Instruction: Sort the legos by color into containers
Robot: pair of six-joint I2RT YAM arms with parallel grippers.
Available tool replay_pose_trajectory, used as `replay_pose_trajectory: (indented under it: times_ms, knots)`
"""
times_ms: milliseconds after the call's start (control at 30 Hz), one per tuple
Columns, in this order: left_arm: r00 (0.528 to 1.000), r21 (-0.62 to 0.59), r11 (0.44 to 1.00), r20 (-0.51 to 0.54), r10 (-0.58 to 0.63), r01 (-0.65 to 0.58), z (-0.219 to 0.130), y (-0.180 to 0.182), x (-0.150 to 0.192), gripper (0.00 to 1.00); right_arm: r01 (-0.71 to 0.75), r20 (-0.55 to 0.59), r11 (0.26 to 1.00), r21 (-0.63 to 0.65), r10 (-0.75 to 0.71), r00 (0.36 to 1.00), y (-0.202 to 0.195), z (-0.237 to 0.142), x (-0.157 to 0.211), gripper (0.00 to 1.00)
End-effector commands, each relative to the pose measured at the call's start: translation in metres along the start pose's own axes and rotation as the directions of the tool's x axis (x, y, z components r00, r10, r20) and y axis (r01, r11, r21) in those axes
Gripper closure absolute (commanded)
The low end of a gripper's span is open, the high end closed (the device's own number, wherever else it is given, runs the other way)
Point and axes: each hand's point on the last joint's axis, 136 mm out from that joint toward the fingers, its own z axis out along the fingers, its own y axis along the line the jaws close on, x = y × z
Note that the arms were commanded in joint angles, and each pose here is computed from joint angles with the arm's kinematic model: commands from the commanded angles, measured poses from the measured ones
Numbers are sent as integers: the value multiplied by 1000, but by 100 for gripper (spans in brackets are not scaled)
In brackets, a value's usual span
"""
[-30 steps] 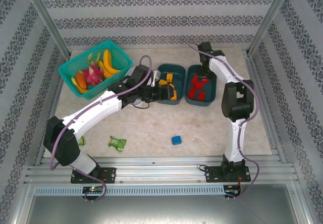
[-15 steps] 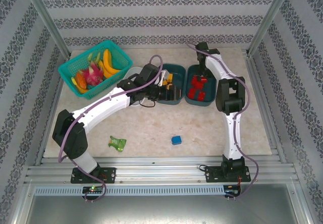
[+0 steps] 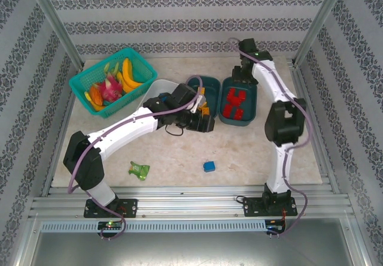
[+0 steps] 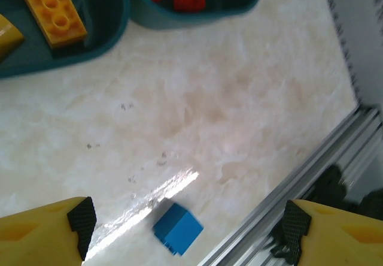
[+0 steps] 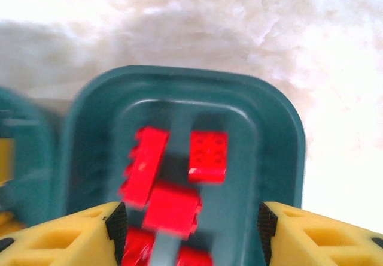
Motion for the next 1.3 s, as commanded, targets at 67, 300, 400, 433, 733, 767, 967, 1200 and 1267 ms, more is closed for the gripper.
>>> replay_pose_trajectory:
  times_ms: [67,300,400,433,733,767,967,1200,1267]
  knots:
    - [948,-35,963,-188,256,-266,19,-5,62,16,-174,-15,965,-198,174,985,25,-92,57,38]
    - [780,-46,816,-333,531,-576,52,-8,105,16,-430,-260,839,-333,357,897,21,-142,189,32]
    - [705,-37,752,-381,598,-658,67,-5,116,16,-570,-385,748,-341,442,810,17,-153,235,30]
    - [684,-38,733,-392,615,-680,71,-3,119,16,-618,-424,709,-341,471,774,17,-156,248,30]
    - [582,-1,653,-453,675,-757,98,5,141,17,-836,-539,515,-190,657,527,-6,-179,326,30]
    - [577,1,649,-456,678,-761,102,5,143,17,-848,-528,499,-181,678,512,-10,-180,330,30]
    - [552,14,636,-482,680,-772,119,8,151,20,-894,-496,431,-120,754,430,-24,-177,348,30]
    - [538,5,625,-505,675,-780,132,13,152,30,-892,-498,435,-123,750,435,-22,-176,343,31]
    - [539,13,633,-511,669,-774,135,13,154,40,-889,-496,440,-125,748,440,-21,-176,340,31]
